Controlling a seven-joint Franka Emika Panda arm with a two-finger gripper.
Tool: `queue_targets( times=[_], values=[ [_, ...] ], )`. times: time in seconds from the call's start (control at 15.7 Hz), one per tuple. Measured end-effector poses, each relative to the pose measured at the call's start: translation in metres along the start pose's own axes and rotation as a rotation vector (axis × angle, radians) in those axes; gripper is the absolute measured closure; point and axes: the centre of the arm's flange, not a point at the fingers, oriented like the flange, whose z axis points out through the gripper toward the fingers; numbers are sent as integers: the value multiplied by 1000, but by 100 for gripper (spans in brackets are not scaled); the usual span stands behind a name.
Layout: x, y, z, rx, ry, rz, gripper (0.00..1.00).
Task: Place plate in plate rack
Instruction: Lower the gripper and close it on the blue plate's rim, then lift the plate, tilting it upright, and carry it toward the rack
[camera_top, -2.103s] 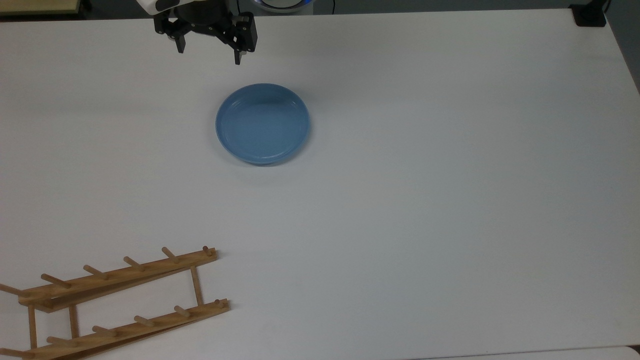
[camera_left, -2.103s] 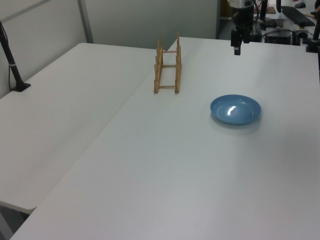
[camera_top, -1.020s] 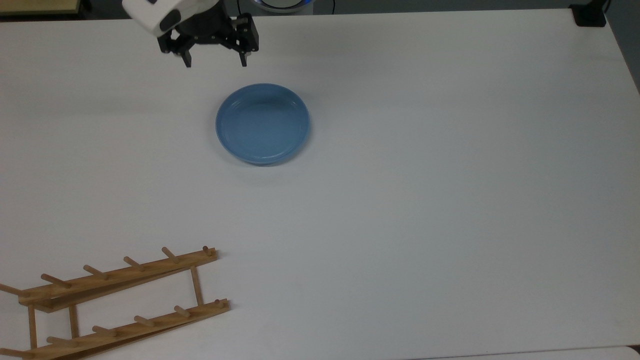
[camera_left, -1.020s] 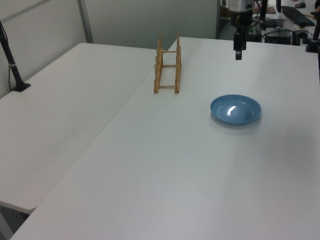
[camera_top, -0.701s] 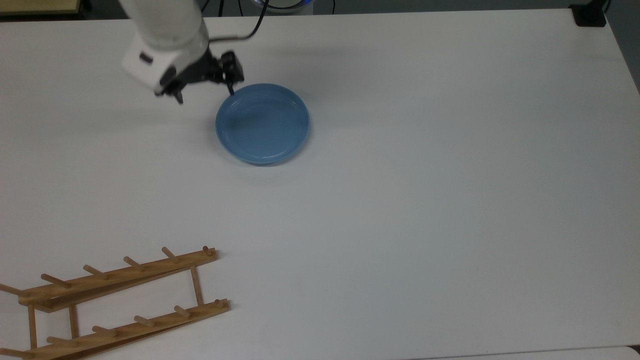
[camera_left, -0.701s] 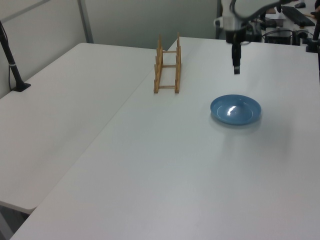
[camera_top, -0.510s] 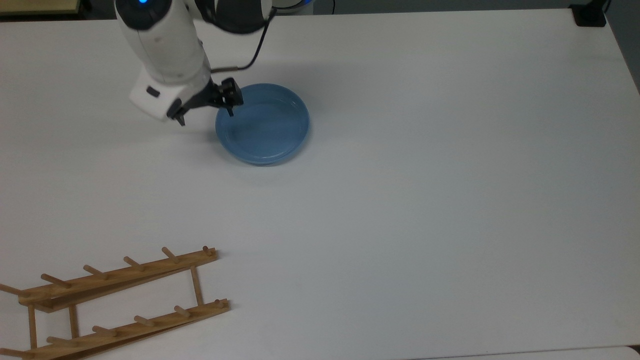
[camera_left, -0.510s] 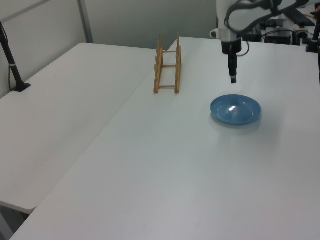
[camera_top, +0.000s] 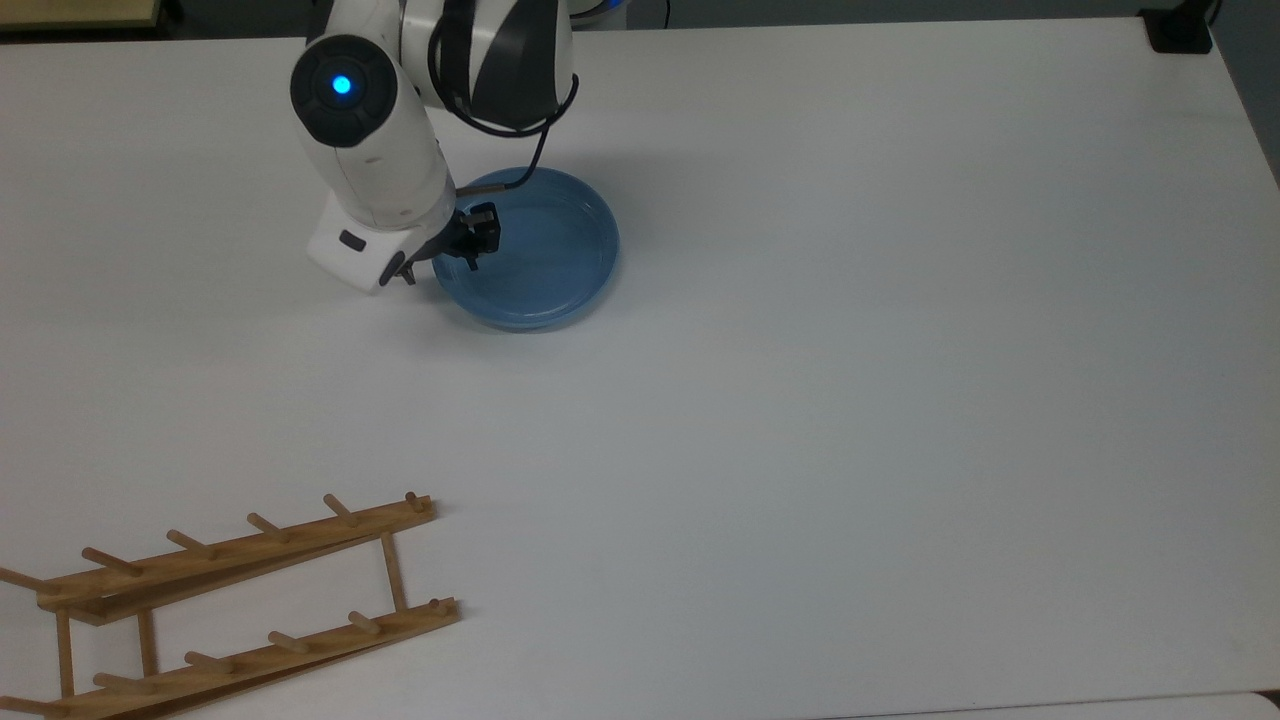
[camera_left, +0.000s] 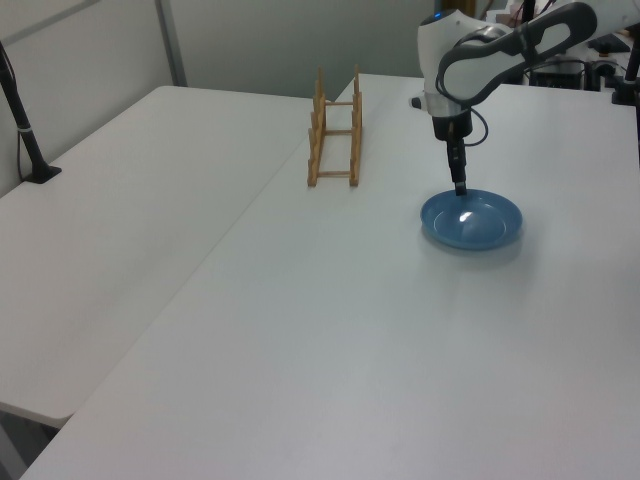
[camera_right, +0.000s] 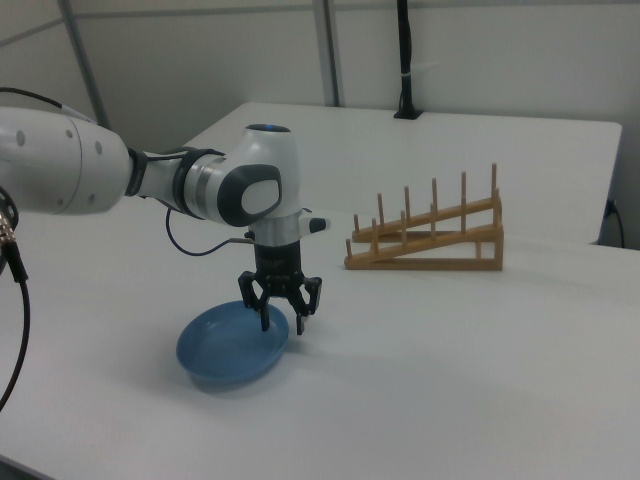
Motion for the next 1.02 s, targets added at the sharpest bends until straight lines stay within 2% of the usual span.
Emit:
queue_targets(
  times=[0.13, 0.19, 0.32, 0.38, 0.51, 0.57, 0.64, 0.76, 1.02],
  values=[
    [3, 0, 8, -2, -2, -2, 37],
    [4, -1, 11, -2, -6, -3, 43],
    [4, -1, 14, 0, -12, -4, 44],
    [4, -1, 15, 1, -13, -4, 52],
    [4, -2, 15, 1, -15, -6, 76],
    [4, -3, 15, 1, -15, -8, 82],
    [5, -5, 16, 1, -15, -12, 82],
    [6, -7, 13, -1, -11, -23, 93],
    [7, -10, 9, -4, -6, -33, 93]
  ],
)
